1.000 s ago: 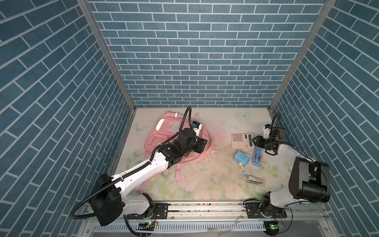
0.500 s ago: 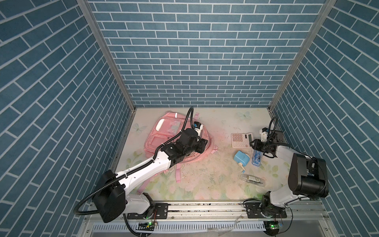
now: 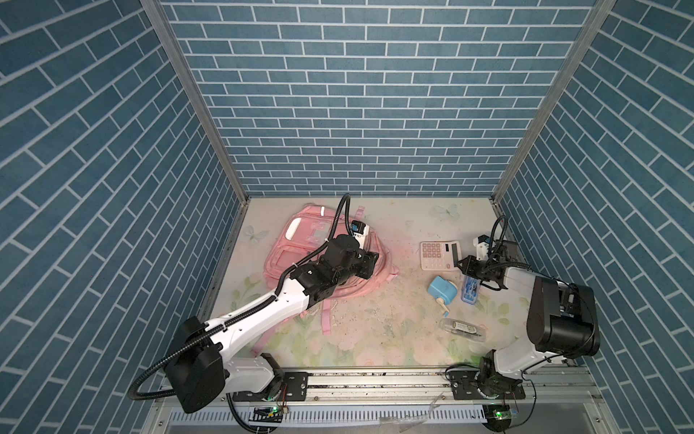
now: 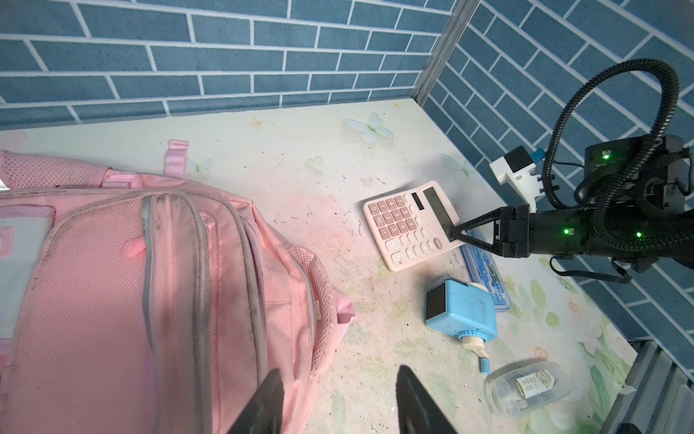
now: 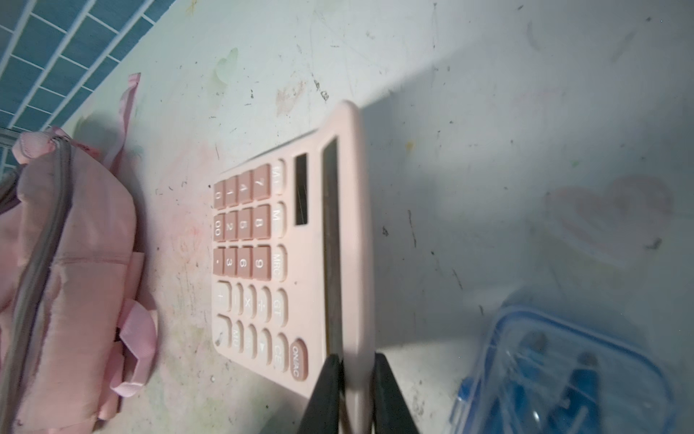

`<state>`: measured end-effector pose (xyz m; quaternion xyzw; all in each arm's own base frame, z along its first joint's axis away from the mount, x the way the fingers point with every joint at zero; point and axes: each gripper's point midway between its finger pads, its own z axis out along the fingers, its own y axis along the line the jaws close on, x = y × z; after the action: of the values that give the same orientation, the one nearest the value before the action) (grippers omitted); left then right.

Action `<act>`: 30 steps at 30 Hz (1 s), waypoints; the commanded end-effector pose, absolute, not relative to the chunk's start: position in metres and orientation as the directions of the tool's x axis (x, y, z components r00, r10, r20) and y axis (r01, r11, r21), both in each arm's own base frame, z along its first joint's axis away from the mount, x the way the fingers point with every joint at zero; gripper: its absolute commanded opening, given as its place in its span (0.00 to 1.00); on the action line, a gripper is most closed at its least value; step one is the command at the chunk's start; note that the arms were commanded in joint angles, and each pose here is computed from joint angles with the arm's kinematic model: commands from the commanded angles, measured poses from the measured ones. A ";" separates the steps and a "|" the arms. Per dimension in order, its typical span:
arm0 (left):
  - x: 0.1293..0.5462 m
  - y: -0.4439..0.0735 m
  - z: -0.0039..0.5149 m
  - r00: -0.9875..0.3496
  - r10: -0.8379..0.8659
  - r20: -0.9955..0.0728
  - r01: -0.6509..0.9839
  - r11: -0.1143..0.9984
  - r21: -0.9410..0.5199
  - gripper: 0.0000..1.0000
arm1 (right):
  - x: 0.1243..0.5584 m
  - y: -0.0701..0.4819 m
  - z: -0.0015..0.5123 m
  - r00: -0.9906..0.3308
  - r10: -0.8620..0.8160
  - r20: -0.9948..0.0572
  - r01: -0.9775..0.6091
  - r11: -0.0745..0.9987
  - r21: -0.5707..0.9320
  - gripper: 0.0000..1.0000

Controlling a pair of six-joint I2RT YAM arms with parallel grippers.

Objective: Pack the student bag
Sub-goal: 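Grasp the pink calculator by its edge with the right gripper, then carry the calculator into the open backpack compartment with the right gripper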

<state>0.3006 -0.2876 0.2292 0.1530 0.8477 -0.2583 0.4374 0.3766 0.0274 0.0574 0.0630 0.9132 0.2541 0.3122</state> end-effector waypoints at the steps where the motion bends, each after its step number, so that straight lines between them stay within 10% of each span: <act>1: 0.299 -0.281 0.230 -0.566 0.025 -0.824 0.466 0.834 -0.295 0.50 | 0.372 0.035 0.056 -0.808 0.268 -0.524 -0.066 0.843 0.534 0.11; 30: 0.304 -0.219 0.153 -0.721 0.223 -0.656 0.301 0.954 -0.007 0.58 | 0.346 0.098 0.234 -0.628 0.310 -0.714 -0.305 0.746 0.592 0.00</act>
<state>0.2958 -0.2122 0.1411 0.1401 0.9318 -0.0488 0.3313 0.3483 0.0914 0.2177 -0.0077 0.8350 0.3471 0.4269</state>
